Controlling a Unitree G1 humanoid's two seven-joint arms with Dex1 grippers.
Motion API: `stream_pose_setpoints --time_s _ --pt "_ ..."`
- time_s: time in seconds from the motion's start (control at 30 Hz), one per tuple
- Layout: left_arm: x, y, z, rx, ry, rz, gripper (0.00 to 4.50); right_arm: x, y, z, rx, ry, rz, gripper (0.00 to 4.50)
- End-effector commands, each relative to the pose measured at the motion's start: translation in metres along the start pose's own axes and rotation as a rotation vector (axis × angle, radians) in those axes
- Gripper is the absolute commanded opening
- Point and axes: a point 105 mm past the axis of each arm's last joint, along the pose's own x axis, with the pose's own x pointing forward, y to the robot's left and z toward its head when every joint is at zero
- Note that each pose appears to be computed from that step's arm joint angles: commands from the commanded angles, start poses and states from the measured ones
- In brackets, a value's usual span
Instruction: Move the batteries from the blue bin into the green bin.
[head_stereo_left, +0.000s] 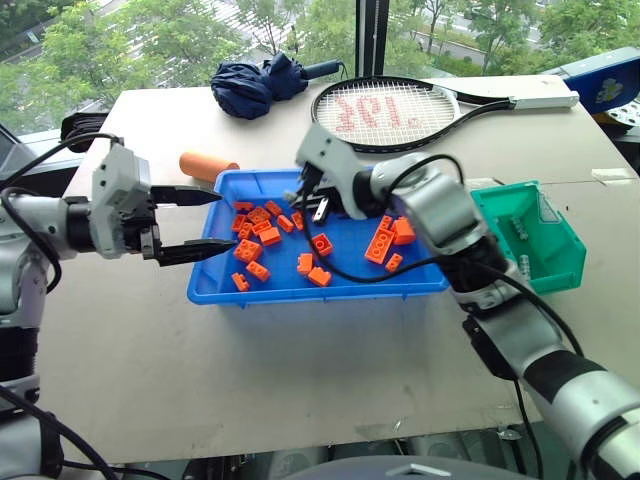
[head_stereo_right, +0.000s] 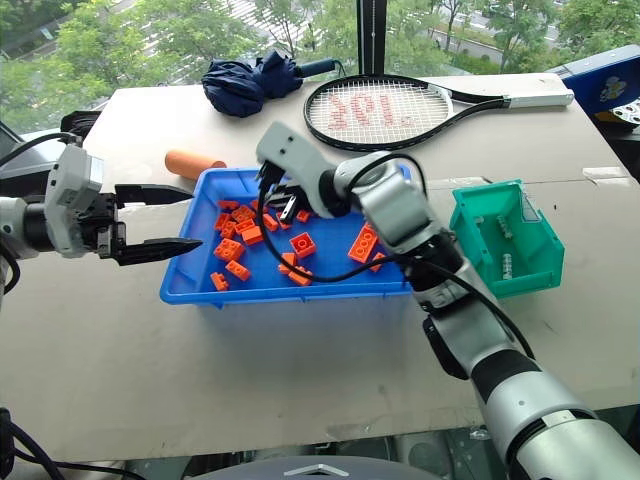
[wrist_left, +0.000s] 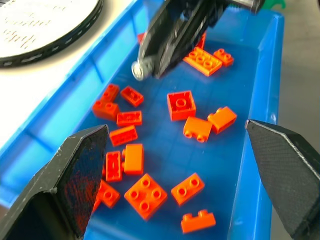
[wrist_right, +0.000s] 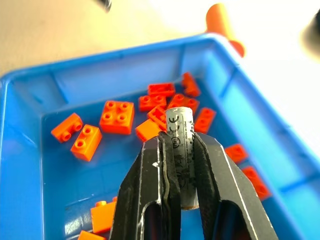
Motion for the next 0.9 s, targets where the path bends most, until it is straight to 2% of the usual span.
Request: stream_pose_setpoints --time_s 0.03,0.13,0.33,0.47,0.6,0.7,0.8,0.83,0.9 --pt "0.018 -0.008 0.026 0.067 -0.074 -0.068 4.5 -0.052 -0.018 0.007 0.031 -0.052 -0.144 0.05" --pt "0.04 -0.015 0.043 0.1 -0.14 -0.141 4.5 -0.111 -0.044 -0.014 0.063 0.003 -0.351 0.05" --pt "0.075 -0.028 0.066 0.141 -0.229 -0.259 4.5 -0.212 -0.063 -0.067 0.142 0.191 -0.674 0.05" --pt "0.087 -0.031 0.078 0.161 -0.284 -0.299 4.5 -0.254 -0.063 -0.096 0.21 0.271 -0.798 0.05" --pt "0.092 -0.033 0.081 0.175 -0.307 -0.325 4.5 -0.271 -0.059 -0.127 0.282 0.334 -0.843 0.05" --pt "0.094 -0.033 0.081 0.174 -0.31 -0.329 4.5 -0.274 -0.058 -0.137 0.292 0.336 -0.848 1.35" --pt "0.091 -0.032 0.076 0.169 -0.302 -0.325 4.5 -0.277 -0.062 -0.131 0.278 0.298 -0.875 2.87" --pt "0.091 -0.032 0.073 0.167 -0.296 -0.324 4.5 -0.279 -0.063 -0.129 0.274 0.294 -0.879 3.24" --pt "0.089 -0.032 0.067 0.152 -0.283 -0.323 4.5 -0.28 -0.062 -0.126 0.272 0.273 -0.868 4.34"
